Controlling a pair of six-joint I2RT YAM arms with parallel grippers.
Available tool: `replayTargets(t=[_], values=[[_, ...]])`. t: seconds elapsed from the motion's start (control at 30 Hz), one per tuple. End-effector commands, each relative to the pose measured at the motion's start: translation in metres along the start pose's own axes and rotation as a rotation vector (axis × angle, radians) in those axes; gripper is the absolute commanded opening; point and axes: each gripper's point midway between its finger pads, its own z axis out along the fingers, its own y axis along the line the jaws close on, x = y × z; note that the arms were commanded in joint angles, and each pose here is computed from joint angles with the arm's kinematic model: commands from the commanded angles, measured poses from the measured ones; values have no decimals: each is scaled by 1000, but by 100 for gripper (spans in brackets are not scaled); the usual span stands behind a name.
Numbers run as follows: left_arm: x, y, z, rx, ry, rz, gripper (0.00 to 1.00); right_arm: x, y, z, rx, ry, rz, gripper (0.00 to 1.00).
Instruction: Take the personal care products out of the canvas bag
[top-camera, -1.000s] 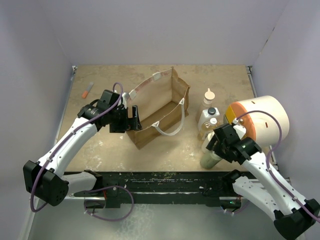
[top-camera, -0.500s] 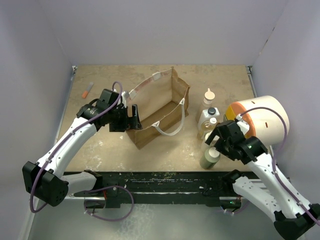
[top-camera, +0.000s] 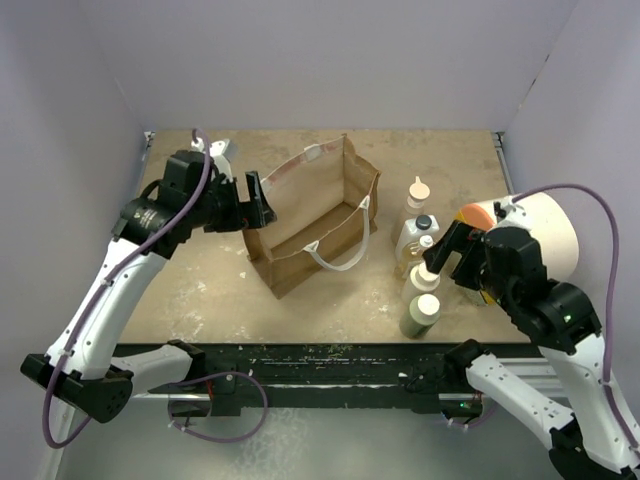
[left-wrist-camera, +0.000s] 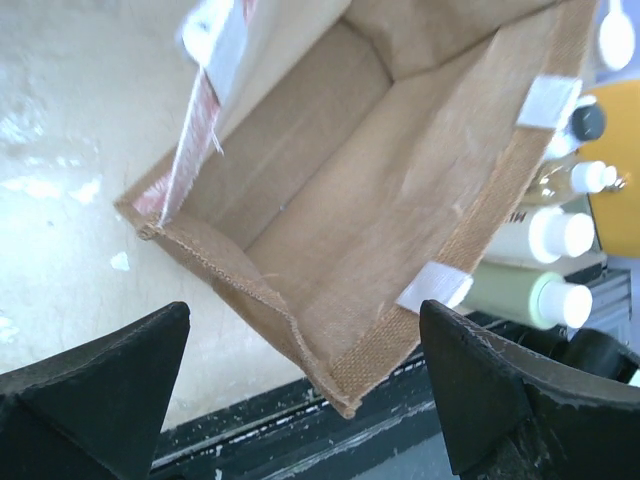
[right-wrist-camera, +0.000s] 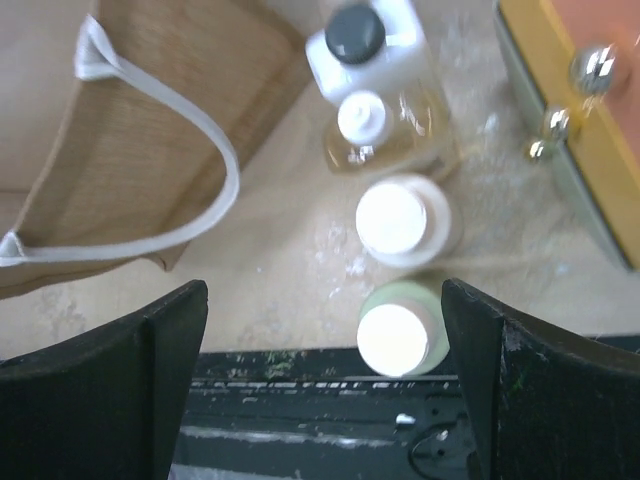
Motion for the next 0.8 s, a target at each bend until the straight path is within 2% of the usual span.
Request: replayTargets(t=[0.0,0.17,0.3,0.4,0.57,0.77], values=[[-54,-13,-48,-16,-205,63,99,-66,18,-17,-24,-205,-169,100],[-102,-27,-96,-26,-378,129,99,-136,42,-54,-28,-389,-192,100],[-133,-36,-139,-33,-528,169,100,-172,56,-76,-40,-490,-229,100],[-145,-34,-168,-54,-625,178,99,-201,75,-102,-117,-592,-211,100],[-155,-31,-202,-81,-738,196,99,-224,96,-135,-227,-669,-176,100],[-160,-26,-220,-115,-794,190,99,-236,93,-152,-233,-735,-132,100]])
